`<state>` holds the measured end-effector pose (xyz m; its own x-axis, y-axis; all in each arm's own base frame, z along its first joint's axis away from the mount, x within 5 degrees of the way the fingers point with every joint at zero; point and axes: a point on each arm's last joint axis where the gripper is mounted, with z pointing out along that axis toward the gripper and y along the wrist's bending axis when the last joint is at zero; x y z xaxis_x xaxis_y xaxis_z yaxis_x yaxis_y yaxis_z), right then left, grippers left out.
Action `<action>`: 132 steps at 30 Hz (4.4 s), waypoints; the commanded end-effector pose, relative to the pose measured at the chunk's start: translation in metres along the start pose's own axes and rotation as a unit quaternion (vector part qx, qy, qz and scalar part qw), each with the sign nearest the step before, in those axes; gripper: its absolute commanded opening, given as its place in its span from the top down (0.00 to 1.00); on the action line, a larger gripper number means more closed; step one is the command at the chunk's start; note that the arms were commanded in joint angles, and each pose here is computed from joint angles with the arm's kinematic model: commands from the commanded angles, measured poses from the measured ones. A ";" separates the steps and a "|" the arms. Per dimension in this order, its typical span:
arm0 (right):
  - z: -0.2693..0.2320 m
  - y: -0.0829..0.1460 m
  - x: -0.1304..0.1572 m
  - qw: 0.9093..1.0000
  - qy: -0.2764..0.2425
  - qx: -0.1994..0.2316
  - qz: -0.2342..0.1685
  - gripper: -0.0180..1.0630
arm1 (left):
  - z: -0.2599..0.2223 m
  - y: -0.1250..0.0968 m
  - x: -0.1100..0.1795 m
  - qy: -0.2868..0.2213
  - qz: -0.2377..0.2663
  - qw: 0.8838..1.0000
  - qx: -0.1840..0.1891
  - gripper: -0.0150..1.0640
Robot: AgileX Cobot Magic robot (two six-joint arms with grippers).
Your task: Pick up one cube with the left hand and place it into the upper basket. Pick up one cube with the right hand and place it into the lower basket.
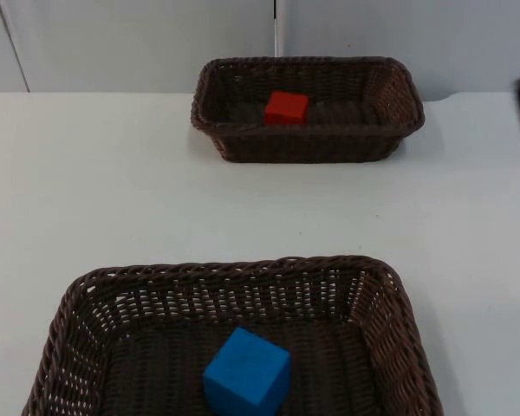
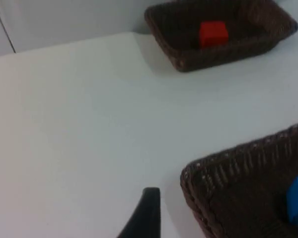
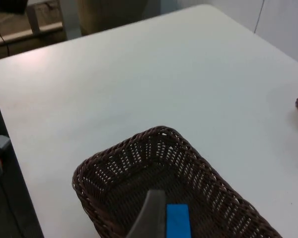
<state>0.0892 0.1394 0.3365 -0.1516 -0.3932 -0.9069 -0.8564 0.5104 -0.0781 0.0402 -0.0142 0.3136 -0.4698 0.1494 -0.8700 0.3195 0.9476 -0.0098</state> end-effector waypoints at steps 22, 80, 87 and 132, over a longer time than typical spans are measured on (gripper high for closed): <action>-0.094 0.002 0.048 0.996 -0.083 0.016 -0.006 0.28 | -0.025 -0.009 0.015 -0.046 0.033 0.997 0.046 0.20; -0.134 0.004 0.123 0.997 0.024 0.027 0.070 0.28 | -0.022 -0.006 0.057 -0.013 0.015 0.999 0.034 0.20; -0.134 0.004 0.123 0.997 0.024 0.027 0.070 0.27 | -0.022 -0.006 0.057 -0.013 0.015 0.999 0.034 0.19; -0.134 0.004 0.123 0.997 0.024 0.027 0.066 0.01 | -0.022 -0.006 0.057 -0.013 0.014 0.999 0.036 0.01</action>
<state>0.0011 -0.0100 0.2820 -0.2884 -0.3532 -0.8900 -0.7950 0.6064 0.0169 -0.0068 -0.0053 0.2765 -0.4341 0.1711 -0.8845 0.3918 0.9200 -0.0144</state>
